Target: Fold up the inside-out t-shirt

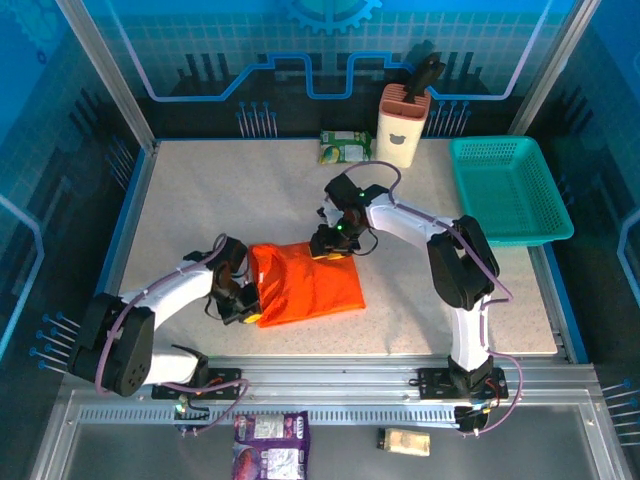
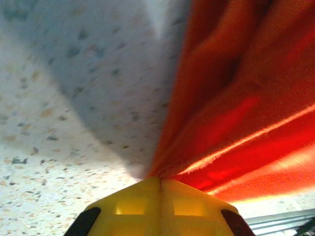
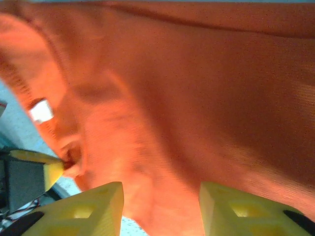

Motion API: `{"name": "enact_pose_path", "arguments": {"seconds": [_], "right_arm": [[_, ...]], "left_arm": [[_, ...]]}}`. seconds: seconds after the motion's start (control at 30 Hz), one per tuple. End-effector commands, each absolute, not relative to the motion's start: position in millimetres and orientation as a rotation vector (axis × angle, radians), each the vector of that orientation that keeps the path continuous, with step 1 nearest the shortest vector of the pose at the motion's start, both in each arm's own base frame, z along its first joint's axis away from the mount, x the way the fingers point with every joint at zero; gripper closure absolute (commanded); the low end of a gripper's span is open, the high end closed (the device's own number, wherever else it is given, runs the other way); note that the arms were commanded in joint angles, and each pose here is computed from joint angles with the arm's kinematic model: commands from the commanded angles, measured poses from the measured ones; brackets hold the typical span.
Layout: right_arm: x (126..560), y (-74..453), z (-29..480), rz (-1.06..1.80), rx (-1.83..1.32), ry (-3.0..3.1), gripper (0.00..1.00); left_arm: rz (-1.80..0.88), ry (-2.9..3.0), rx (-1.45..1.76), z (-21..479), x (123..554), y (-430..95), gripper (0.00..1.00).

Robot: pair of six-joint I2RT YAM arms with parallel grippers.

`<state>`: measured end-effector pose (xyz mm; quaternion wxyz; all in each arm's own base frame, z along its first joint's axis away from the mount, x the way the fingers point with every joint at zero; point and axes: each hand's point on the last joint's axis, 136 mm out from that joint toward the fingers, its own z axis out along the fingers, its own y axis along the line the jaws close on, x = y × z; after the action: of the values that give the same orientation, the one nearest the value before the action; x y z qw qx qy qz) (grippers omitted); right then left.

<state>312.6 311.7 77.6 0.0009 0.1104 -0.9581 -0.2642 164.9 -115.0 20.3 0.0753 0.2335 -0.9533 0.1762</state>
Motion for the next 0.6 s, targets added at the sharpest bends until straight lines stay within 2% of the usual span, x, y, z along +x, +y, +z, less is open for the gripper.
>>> {"name": "enact_pose_path", "arguments": {"seconds": [0.0, 0.1, 0.27, 0.4, 0.57], "right_arm": [[310.8, 285.0, 41.0, -0.654, 0.275, -2.996, 0.55], [312.0, 279.4, 32.1, -0.626, 0.258, -2.990, 0.55], [315.8, 282.9, 47.5, -0.665, 0.287, -3.008, 0.55], [320.6, 288.9, 66.7, -0.730, 0.310, -3.029, 0.55], [327.0, 293.9, 78.9, -0.757, 0.341, -3.041, 0.55]], "left_arm": [[0.484, -2.825, 0.836, 10.2, 155.1, -109.4, 0.99], [0.461, -2.847, 0.850, 15.0, 155.0, -104.8, 0.91], [0.526, -3.012, 0.863, 62.2, 190.0, -102.7, 0.75], [0.613, -3.131, 0.821, 99.5, 232.8, -109.9, 0.72], [0.667, -3.161, 0.708, 109.3, 287.3, -131.0, 0.72]]}}
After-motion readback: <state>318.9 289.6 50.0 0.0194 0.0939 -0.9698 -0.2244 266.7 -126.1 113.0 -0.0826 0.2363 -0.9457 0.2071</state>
